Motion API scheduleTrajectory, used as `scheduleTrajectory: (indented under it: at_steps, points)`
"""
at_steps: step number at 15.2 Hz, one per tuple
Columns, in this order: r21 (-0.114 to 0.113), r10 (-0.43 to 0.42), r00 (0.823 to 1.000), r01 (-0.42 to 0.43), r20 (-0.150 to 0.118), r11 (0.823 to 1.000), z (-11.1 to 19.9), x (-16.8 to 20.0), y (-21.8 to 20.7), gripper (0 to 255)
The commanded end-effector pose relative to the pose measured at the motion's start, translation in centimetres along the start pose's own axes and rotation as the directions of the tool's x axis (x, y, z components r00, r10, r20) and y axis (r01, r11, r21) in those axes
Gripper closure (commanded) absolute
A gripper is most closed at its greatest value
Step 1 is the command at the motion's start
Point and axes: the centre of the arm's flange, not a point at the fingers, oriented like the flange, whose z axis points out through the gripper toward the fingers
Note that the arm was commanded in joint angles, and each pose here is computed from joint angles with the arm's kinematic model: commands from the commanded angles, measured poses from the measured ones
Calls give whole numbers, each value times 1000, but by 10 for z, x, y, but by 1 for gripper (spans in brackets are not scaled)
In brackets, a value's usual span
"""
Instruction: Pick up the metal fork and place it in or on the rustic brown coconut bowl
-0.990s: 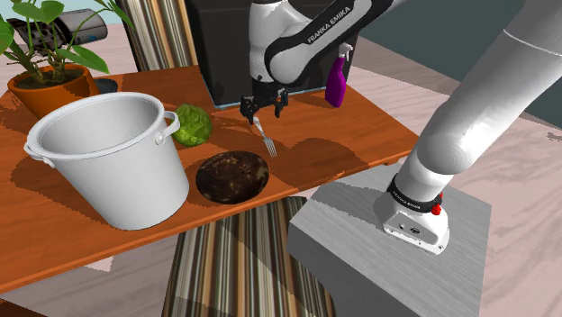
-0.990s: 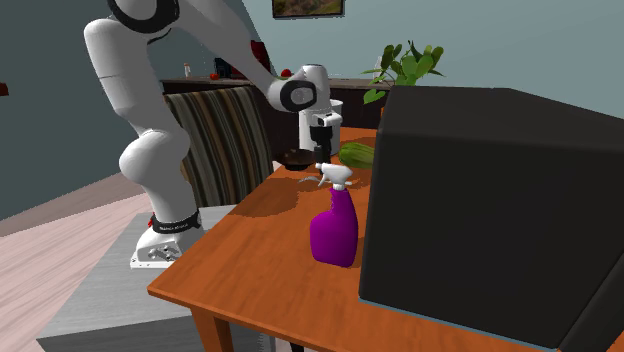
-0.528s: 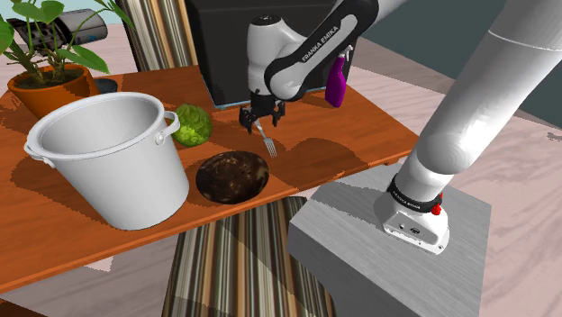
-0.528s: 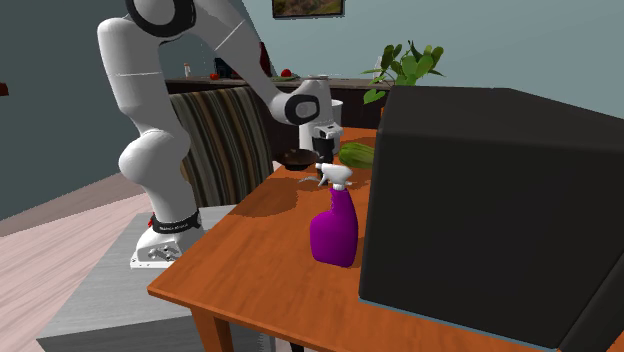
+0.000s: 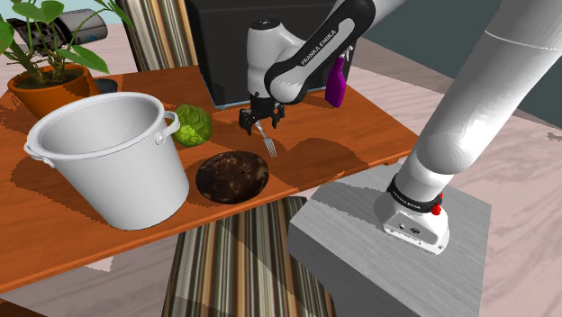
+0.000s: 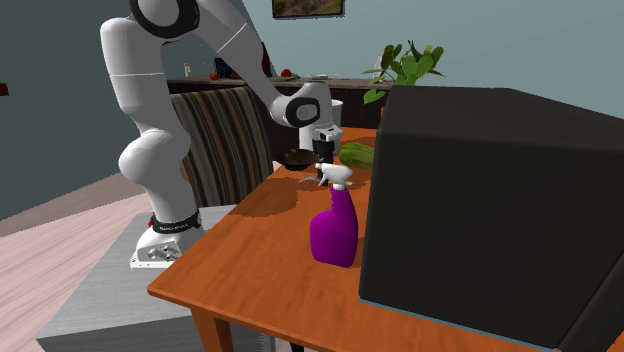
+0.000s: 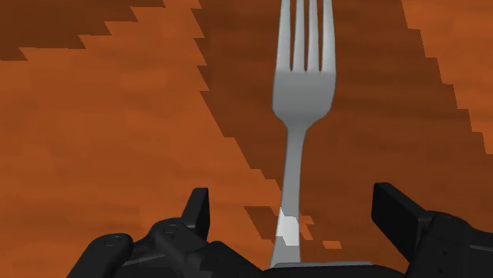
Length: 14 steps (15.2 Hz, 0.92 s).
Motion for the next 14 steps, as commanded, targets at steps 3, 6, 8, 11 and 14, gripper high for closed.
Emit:
scheduleTrajectory:
  at_steps: [3, 6, 8, 11, 14]
  points:
    - [0, 0, 1000, 0, 0, 1000, 0, 0, 0, 255]
    - [0, 0, 1000, 0, 0, 1000, 0, 0, 0, 255]
    - [0, 0, 1000, 0, 0, 1000, 0, 0, 0, 255]
    - [0, 0, 1000, 0, 0, 1000, -5, 1, 0, 255]
    - [0, 0, 1000, 0, 0, 1000, -21, 3, 0, 255]
